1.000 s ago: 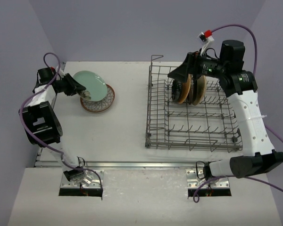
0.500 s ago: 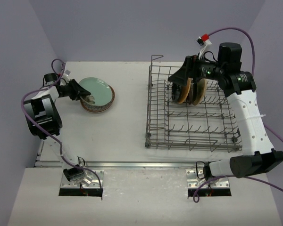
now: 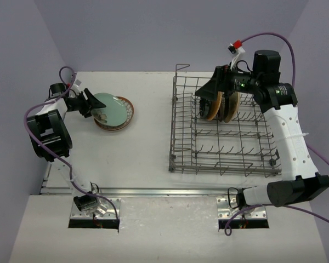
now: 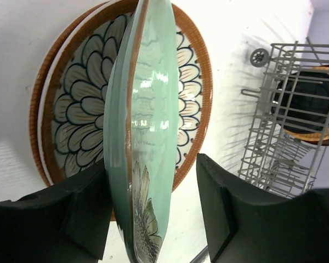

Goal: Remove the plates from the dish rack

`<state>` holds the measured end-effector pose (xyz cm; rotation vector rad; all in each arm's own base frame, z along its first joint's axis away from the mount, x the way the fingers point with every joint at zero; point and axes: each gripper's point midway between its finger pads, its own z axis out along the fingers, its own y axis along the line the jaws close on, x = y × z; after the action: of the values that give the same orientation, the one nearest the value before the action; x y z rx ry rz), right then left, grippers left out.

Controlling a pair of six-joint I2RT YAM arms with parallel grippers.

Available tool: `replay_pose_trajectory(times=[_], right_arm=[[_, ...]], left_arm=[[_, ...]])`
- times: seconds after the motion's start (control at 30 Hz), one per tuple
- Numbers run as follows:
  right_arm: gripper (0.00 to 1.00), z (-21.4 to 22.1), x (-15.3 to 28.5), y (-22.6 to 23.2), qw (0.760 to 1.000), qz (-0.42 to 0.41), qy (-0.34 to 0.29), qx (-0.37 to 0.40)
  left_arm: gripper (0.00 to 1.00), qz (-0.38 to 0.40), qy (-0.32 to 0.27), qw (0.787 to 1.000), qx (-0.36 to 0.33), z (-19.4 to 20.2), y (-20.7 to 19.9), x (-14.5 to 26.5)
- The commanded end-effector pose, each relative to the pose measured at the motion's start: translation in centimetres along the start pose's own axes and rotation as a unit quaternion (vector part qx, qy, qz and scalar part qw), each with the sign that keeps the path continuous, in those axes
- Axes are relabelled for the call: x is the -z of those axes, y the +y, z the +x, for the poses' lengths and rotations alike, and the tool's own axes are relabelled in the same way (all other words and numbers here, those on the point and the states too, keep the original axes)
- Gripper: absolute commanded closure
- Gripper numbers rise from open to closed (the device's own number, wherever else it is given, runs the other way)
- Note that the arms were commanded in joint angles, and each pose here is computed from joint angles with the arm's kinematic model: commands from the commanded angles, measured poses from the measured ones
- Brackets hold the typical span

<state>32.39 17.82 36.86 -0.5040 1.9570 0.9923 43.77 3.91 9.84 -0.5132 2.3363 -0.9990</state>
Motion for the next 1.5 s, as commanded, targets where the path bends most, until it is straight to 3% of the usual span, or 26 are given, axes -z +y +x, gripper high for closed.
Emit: replay_pose_trajectory(times=[0.0,0.3,0.37,0.43,0.8,1.23,1.37,1.47], right_arm=[[0.01,-0.7,-0.1,0.5,1.000,-0.015,-0.003,0.013],[0.01,-0.9,-0.1,0.7,1.000,-0.018,-0.003,0.017],[0.01,-0.9,0.0,0.8,1.000,-0.020,-0.002,0.017],[0.01,-0.9,0.0,0.8,1.000,-0.019,-0.002,0.019],[0.01,-0.1,-0.1,0.1,1.000,-0.006,0.005,0.018],[0.01,0.2,0.1,-0.1,1.000,0.003,0.009,0.022],[0.01,0.3,0.1,-0.1,1.000,0.003,0.010,0.022],[0.01,0.5,0.0,-0.3,1.000,0.004,0.012,0.020]], left_arm=[[0.41,-0.050,-0.029,0.996,-0.063,-2.1,-0.4,1.6],[0.36,-0.210,-0.081,0.967,-0.123,-4.6,2.7,4.8],[0.29,-0.240,-0.089,0.958,-0.132,-5.0,3.2,5.3],[0.28,-0.260,-0.090,0.951,-0.143,-5.0,3.3,5.3],[0.28,-0.263,-0.068,0.946,-0.175,-3.6,1.7,2.2],[0.28,-0.180,-0.025,0.966,-0.185,-1.0,-1.2,-1.0],[0.29,-0.188,-0.041,0.962,-0.192,-1.7,-1.5,-0.4],[0.43,-0.233,-0.140,0.936,-0.225,-5.3,-3.4,3.4]])
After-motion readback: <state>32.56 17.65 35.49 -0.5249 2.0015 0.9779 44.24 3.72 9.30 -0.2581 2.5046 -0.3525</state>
